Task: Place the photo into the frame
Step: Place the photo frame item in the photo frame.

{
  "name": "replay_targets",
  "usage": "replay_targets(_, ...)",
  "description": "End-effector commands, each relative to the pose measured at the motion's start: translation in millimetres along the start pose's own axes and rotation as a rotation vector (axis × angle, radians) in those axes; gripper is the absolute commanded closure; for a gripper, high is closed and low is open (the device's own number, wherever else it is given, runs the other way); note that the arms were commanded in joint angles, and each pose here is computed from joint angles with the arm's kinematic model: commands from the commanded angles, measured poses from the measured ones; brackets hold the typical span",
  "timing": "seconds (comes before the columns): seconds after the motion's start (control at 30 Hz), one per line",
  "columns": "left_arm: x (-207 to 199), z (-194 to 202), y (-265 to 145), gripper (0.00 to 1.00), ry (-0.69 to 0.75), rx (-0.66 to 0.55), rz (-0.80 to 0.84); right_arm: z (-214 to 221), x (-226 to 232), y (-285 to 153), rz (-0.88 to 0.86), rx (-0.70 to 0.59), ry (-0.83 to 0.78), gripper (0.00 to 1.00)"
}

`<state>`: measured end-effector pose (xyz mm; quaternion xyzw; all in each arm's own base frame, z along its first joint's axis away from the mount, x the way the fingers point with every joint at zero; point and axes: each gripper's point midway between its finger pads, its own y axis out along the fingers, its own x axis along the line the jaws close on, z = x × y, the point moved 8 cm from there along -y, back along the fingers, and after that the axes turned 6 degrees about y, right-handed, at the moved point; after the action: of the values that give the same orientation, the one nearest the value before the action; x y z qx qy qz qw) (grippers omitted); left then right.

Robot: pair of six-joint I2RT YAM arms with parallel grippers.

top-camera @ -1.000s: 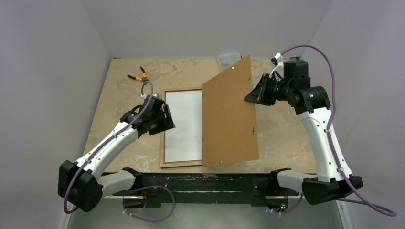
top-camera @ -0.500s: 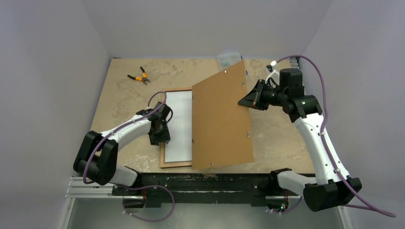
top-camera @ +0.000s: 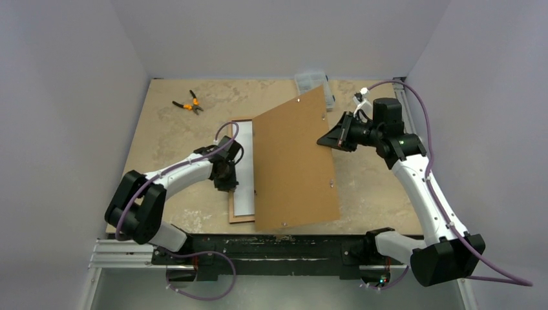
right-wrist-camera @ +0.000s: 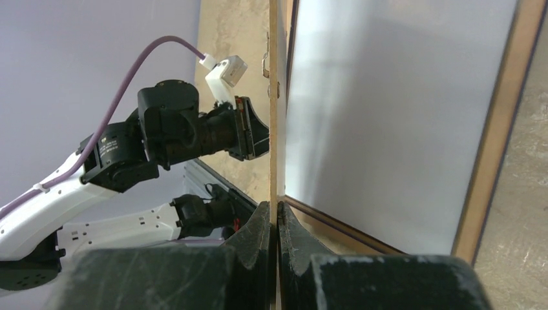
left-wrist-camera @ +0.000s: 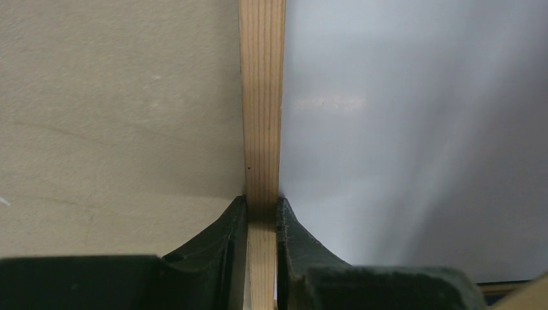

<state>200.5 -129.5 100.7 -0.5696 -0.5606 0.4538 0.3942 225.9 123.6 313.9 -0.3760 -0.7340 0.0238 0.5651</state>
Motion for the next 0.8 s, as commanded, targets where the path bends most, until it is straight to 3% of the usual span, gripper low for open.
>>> replay_targets(0.0,-38,-10,9,1.0,0.073,-0.022,0.079,-8,11,-5,-0.092,-0.046,-0.059,1.0)
replay_targets(0.17,-58,-9,11,1.0,0.116,-0.022,0.111,-11,-2,-5,-0.074,-0.056,-0.05,1.0)
replay_targets(0.43,-62,-4,-1,1.0,0.066,-0.03,0.193,-15,-26,-8,-0.065,-0.064,-0.013,1.0)
replay_targets(0.67,-66,-9,-29,0.52,0.042,-0.092,0.312,-20,-34,-5,-0.087,-0.056,0.017,1.0)
replay_targets(0.77,-65,-9,-26,0.41,-0.001,-0.082,0.406,-24,-34,-3,-0.097,-0.06,0.02,1.0)
